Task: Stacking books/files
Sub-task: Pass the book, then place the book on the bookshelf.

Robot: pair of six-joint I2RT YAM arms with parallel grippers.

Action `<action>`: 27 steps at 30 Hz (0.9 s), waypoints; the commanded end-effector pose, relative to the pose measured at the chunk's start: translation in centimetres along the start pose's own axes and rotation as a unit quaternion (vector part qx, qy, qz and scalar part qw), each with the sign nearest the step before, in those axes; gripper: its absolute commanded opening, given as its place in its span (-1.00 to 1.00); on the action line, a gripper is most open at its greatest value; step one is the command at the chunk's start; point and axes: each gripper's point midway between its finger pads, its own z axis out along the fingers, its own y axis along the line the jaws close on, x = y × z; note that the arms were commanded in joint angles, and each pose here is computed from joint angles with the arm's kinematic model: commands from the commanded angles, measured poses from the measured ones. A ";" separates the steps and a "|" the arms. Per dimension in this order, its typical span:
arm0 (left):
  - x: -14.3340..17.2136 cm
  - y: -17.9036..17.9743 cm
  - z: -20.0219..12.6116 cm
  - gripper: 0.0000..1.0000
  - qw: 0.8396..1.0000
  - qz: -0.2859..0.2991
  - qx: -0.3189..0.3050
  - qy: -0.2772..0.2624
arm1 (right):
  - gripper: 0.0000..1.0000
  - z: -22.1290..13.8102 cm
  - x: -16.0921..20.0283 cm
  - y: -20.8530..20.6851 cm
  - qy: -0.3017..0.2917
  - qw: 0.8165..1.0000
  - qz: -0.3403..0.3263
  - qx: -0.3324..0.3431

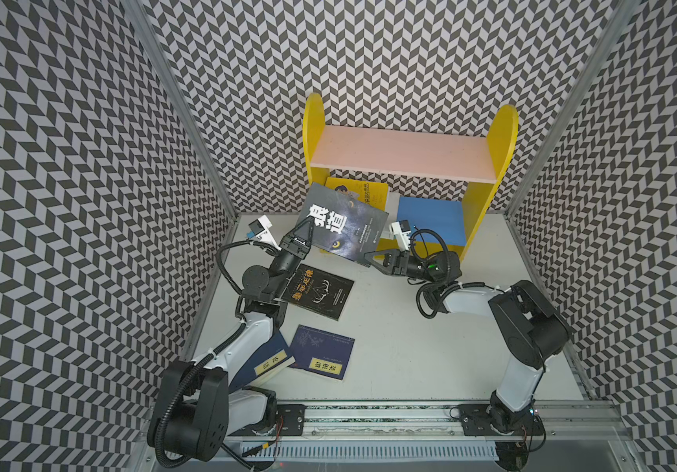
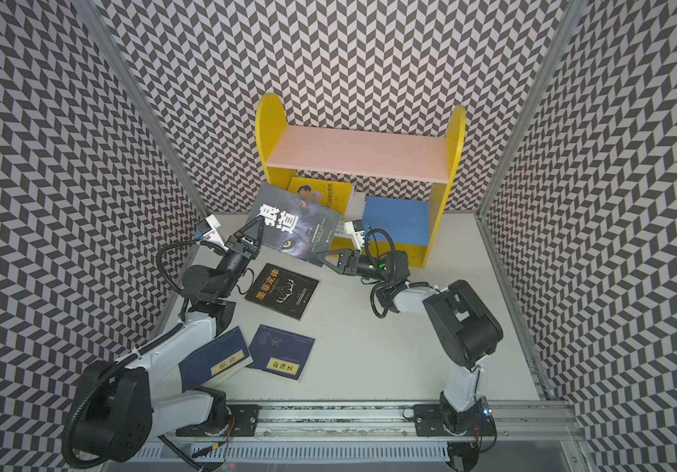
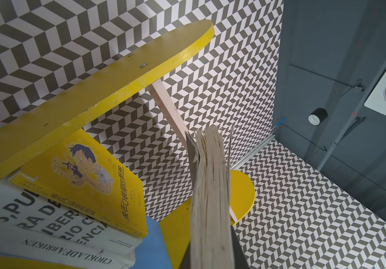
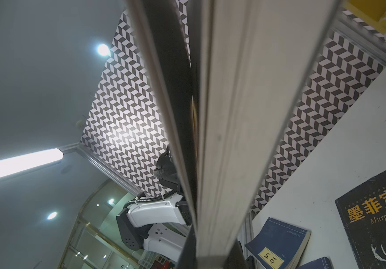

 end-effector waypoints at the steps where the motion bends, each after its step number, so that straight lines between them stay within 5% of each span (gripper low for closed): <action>1: -1.3 -3.6 0.6 -0.28 0.999 0.031 0.036 -0.007 | -0.96 -0.7 -3.4 0.7 -0.048 0.998 -0.031 0.010; 6: -2.0 -2.6 0.9 0.54 0.997 0.072 -0.018 0.001 | -0.98 -1.4 -4.5 0.6 -0.040 0.998 -0.045 0.030; 13: -4.2 -0.9 1.0 0.94 0.982 0.156 -0.107 0.009 | -0.97 -2.4 -6.8 -0.8 -0.029 0.993 -0.065 0.096; 27: -5.9 3.1 0.7 0.99 0.961 0.213 -0.171 0.035 | -0.98 -3.5 -12.0 -1.1 -0.044 0.983 -0.094 0.151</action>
